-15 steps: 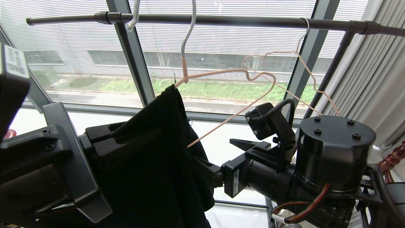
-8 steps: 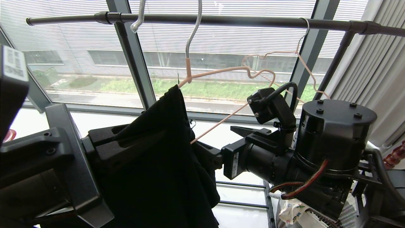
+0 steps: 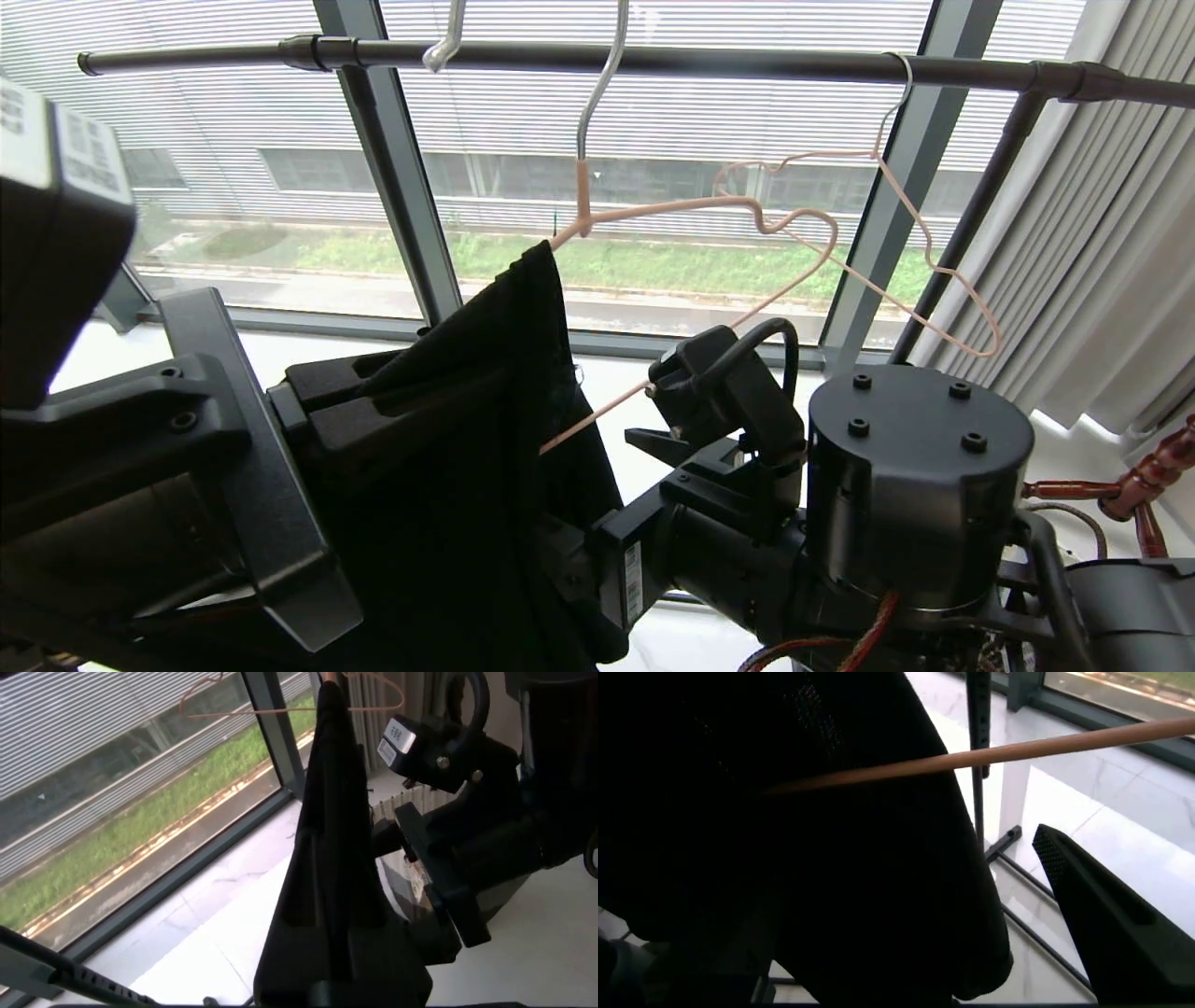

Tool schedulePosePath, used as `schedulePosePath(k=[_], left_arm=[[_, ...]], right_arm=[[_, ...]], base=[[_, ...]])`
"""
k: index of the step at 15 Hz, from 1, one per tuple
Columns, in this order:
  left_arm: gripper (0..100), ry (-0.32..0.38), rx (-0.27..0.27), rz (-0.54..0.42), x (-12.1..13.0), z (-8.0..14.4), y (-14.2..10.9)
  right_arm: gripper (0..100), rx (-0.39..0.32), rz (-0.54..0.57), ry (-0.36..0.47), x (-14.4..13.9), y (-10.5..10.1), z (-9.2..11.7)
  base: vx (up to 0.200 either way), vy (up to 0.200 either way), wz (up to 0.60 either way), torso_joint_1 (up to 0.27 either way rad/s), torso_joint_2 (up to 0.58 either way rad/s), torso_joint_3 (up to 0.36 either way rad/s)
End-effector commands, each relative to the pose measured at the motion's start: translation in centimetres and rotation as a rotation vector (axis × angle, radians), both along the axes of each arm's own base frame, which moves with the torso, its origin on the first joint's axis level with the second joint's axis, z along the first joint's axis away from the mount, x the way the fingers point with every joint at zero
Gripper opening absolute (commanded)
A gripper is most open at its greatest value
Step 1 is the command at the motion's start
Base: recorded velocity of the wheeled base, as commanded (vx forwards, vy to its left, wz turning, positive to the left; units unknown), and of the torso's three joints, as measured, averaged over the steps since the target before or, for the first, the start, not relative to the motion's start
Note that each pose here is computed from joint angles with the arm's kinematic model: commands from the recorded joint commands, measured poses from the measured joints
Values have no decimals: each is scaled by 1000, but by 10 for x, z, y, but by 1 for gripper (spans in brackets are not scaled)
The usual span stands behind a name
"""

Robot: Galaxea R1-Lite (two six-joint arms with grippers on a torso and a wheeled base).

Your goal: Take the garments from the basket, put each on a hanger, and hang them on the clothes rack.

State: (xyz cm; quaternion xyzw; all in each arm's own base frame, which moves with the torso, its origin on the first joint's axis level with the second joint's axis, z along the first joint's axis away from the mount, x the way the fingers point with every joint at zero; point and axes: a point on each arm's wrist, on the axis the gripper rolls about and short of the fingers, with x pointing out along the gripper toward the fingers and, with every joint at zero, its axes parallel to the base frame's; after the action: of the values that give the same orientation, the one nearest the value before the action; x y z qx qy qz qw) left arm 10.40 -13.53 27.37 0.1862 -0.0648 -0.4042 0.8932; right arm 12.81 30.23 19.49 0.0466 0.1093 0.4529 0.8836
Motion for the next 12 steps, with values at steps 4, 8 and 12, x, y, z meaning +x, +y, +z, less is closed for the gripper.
schedulePosePath(k=[4, 8, 12], left_arm=[[0, -6, -4, 13, -1, 1, 1], [0, -22, -4, 68, 0, 3, 3], [0, -28, -7, 68, -1, 5, 3]], right_arm=[[100, -94, -61, 10, 25, 6, -28], [100, -153, -225, 1, 55, -5, -42], [100, -198, -370, -28, 81, -22, -44]], base=[[0, 0, 0, 0, 0, 0], [0, 0, 0, 0, 0, 0], [0, 0, 0, 0, 0, 0]])
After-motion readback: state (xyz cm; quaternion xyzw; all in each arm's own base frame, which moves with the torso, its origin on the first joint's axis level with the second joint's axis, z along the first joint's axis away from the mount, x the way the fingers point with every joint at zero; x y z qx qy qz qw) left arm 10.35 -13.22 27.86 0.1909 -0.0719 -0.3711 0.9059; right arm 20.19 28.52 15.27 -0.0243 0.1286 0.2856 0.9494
